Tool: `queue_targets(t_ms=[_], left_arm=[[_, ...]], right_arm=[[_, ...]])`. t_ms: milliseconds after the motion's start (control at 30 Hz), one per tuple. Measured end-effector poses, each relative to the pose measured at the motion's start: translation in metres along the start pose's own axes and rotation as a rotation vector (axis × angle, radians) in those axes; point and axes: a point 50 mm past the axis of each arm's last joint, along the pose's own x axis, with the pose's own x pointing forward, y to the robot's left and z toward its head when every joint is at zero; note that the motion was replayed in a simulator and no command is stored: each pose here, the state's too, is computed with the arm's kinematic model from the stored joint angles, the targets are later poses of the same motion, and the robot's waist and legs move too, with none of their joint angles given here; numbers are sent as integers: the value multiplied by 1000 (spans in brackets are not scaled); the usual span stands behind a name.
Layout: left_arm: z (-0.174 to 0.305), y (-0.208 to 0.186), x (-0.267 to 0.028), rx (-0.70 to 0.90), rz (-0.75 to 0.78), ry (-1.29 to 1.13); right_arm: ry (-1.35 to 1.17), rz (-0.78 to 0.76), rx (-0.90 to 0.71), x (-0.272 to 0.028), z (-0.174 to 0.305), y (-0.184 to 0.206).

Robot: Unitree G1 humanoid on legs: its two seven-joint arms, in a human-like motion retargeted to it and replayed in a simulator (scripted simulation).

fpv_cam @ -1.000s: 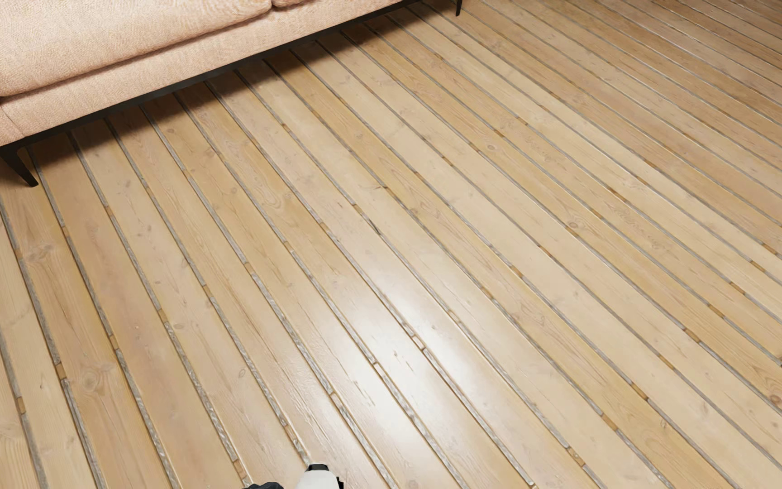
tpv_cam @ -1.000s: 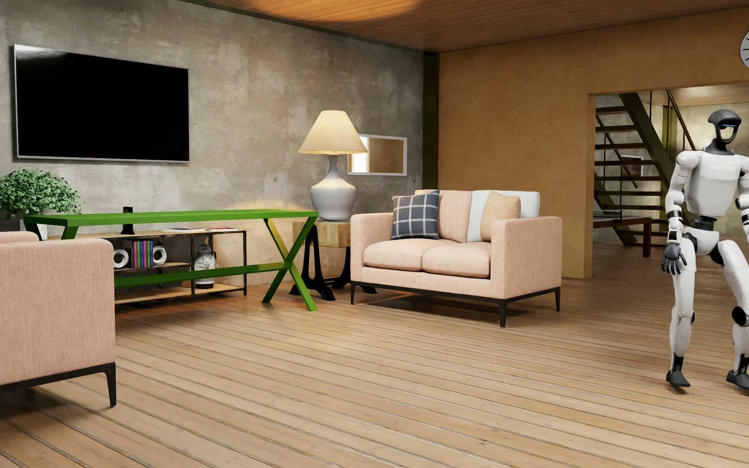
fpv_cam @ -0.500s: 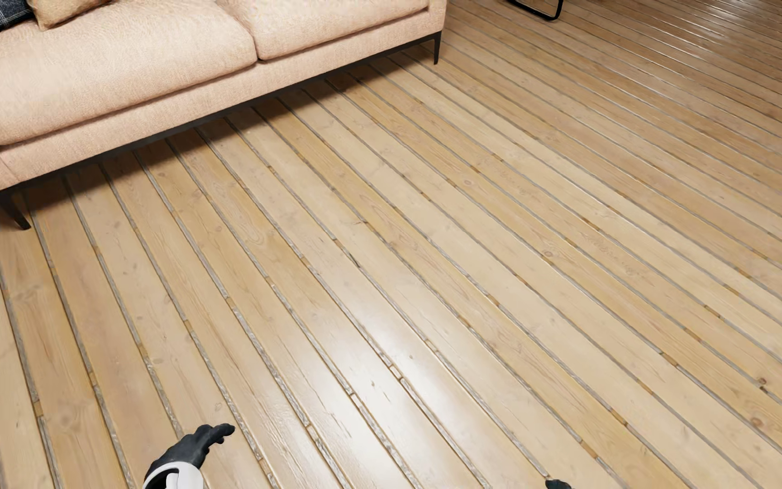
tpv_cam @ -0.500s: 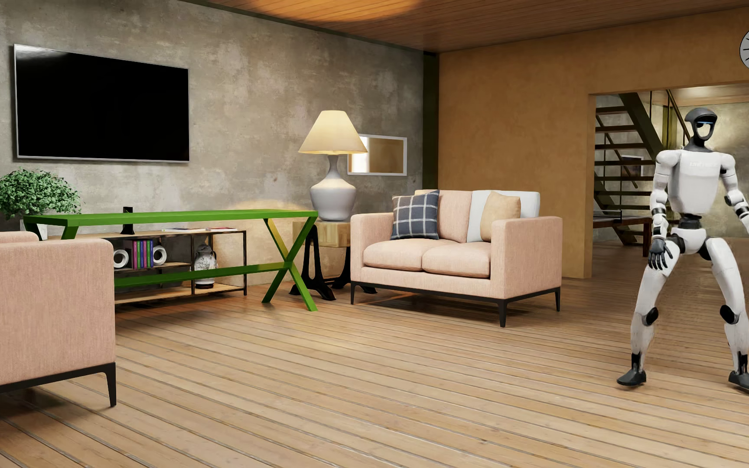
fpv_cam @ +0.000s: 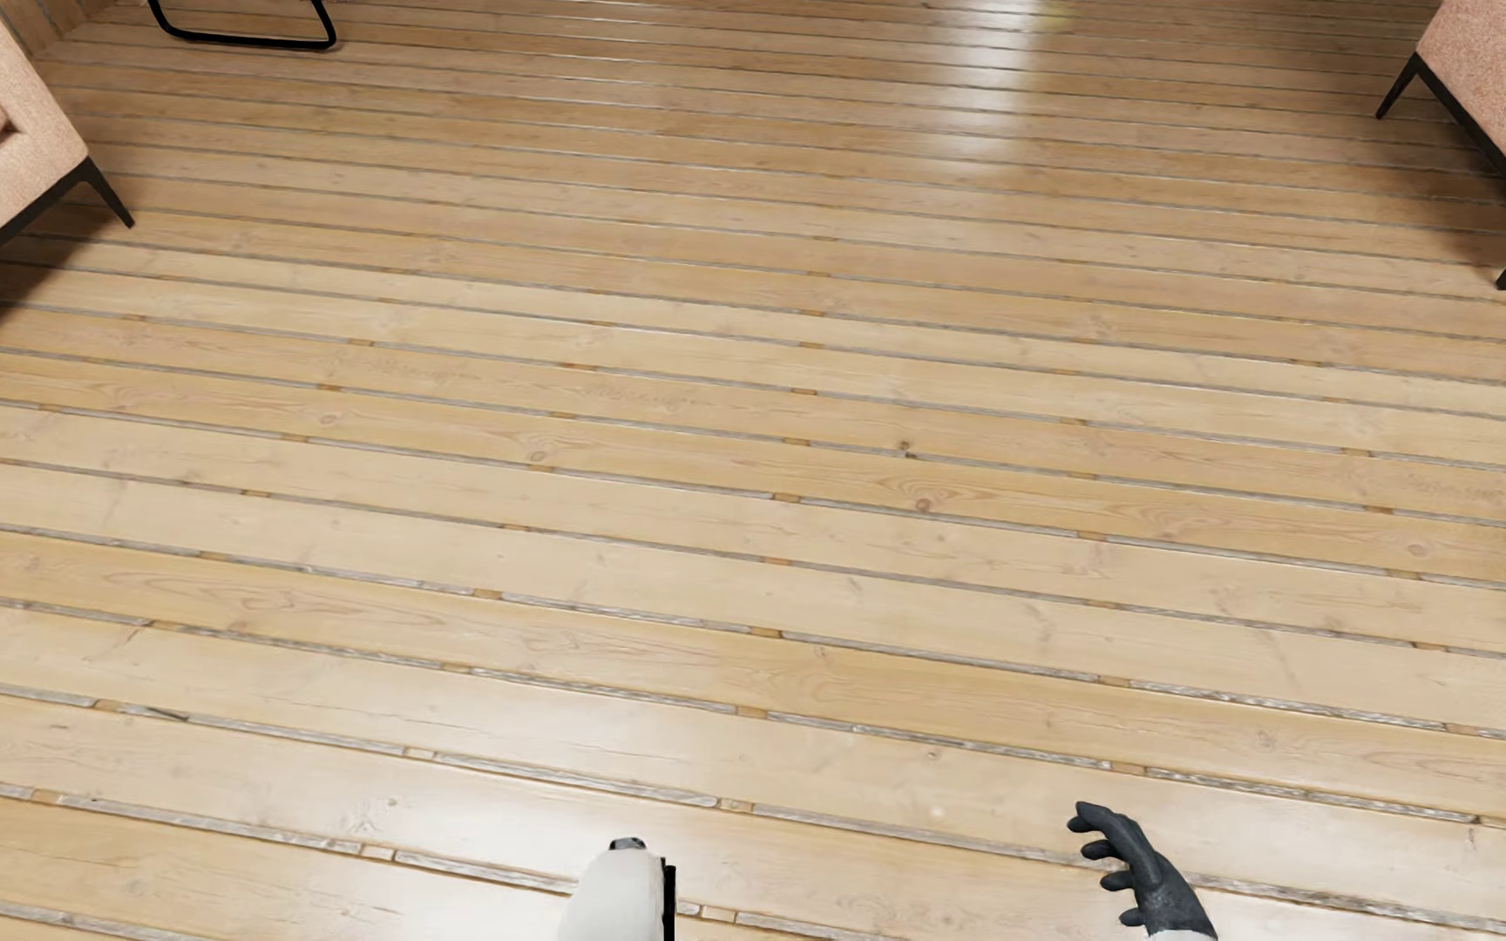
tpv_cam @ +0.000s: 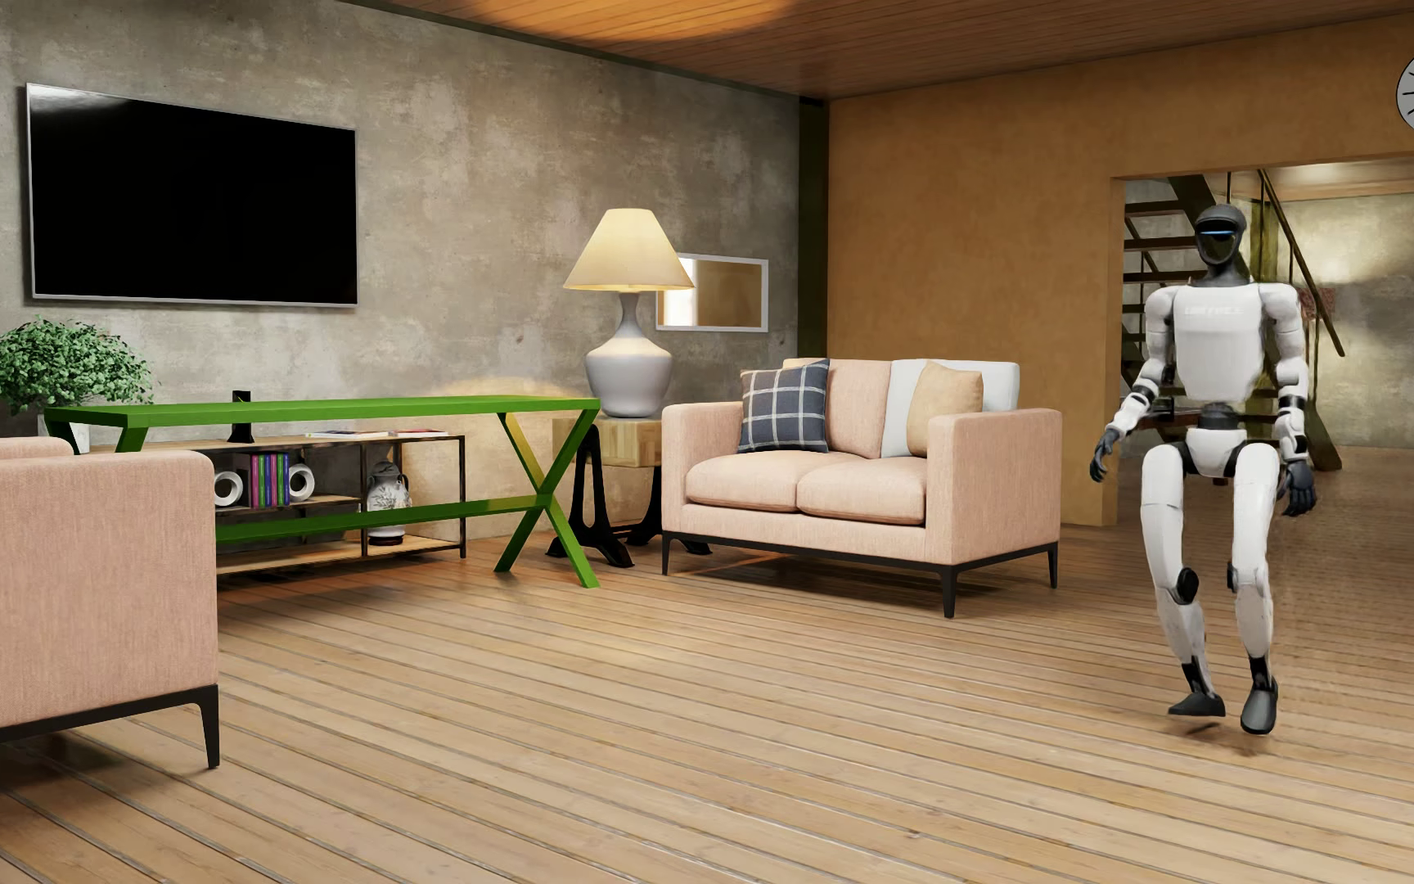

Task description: Head to the dark lime desk

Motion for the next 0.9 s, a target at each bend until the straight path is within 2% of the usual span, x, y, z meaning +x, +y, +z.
queue_targets(t_ms=[100, 233, 300, 400, 467, 533, 633, 733, 833, 900], left_arm=[[-19, 13, -8, 8, 113, 2], [-75, 22, -20, 55, 122, 162], [-89, 36, -23, 61, 206, 201], [-83, 54, -20, -225, 406, 211], [-58, 66, -14, -260, 452, 134], [-10, 102, -10, -183, 546, -44], [73, 164, -24, -42, 706, -365], [167, 216, -66, 167, 835, -612], [235, 233, -111, 347, 876, -727], [251, 228, -126, 344, 906, -783]], right_arm=[[-154, -10, -34, 15, 50, -4], [-328, 91, -254, 20, 102, 26], [-306, 156, -330, 19, 94, 40], [-66, 233, -416, 19, 32, 47], [162, 255, -532, 20, -14, 34], [321, 219, -542, 14, -51, 10], [405, 58, -300, -5, -92, -31], [489, -150, -76, -40, -130, -56], [654, -249, 77, -78, -164, -47], [738, -177, 145, -95, -175, -17]])
